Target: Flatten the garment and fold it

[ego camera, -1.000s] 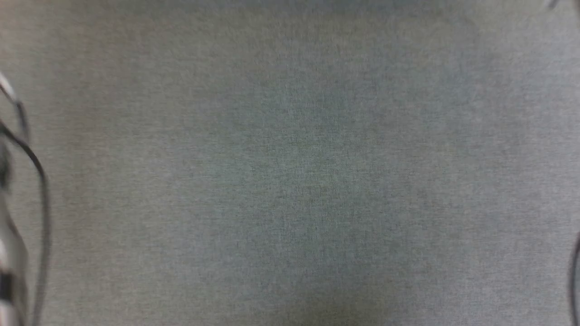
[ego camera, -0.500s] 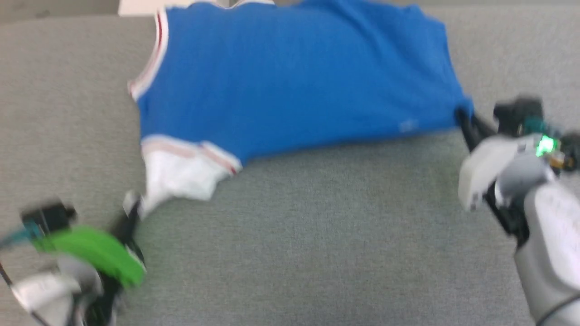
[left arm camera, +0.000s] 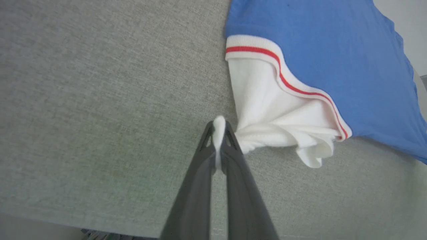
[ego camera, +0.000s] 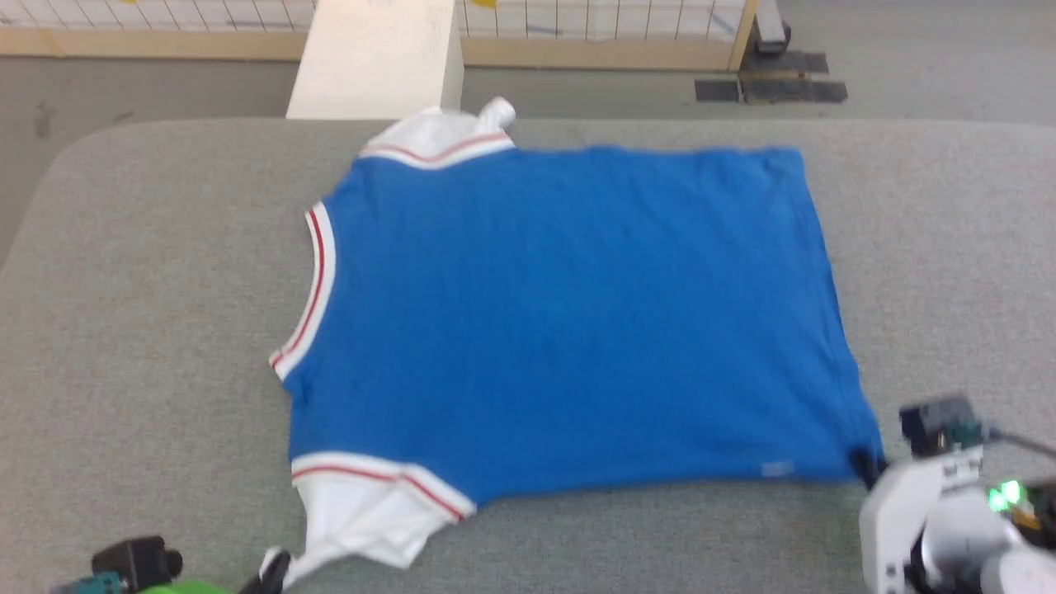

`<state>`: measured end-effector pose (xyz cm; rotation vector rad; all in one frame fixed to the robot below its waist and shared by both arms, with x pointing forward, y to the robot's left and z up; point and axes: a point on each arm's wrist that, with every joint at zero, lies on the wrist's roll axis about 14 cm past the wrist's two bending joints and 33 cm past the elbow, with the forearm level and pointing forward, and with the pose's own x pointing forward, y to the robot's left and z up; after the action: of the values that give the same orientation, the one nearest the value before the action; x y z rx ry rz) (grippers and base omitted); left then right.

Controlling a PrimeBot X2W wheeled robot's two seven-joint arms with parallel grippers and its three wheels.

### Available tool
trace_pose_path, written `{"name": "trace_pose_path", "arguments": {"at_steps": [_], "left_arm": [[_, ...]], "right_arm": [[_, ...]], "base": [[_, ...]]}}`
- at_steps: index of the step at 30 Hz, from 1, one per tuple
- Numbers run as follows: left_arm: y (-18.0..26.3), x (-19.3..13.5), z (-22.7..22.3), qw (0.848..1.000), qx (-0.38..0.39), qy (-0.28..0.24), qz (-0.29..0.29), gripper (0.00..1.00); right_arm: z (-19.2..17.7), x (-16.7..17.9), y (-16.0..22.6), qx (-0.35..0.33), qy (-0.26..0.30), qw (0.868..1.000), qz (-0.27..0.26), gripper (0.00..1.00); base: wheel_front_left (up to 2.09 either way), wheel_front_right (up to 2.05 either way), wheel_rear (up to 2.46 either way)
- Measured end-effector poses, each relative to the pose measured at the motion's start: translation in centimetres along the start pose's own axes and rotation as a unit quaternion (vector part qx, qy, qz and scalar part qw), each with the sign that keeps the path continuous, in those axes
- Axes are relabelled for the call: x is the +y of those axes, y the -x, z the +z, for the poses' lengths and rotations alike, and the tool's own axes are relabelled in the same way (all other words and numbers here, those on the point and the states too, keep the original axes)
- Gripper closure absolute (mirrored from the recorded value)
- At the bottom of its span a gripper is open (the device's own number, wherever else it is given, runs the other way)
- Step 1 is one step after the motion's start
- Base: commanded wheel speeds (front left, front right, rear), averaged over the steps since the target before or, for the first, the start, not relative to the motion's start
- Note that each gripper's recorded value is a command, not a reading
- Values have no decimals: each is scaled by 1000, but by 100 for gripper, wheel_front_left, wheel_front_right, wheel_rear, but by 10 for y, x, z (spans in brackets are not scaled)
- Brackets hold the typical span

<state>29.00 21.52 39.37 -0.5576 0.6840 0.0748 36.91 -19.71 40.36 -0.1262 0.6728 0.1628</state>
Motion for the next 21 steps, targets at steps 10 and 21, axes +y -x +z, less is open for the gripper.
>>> {"name": "trace_pose_path", "arguments": {"at_steps": [10,21], "left_arm": [[7,-1,-3,997,-35,-67,9,100],[-10,-52,64,948,-249,-193,-53,100]], "right_arm": [[-41,17,24,15,-62,998,3,100],[5,16,25,-162,-81,983,-24,100]], "base": [[0,0,0],[0,0,0]]}}
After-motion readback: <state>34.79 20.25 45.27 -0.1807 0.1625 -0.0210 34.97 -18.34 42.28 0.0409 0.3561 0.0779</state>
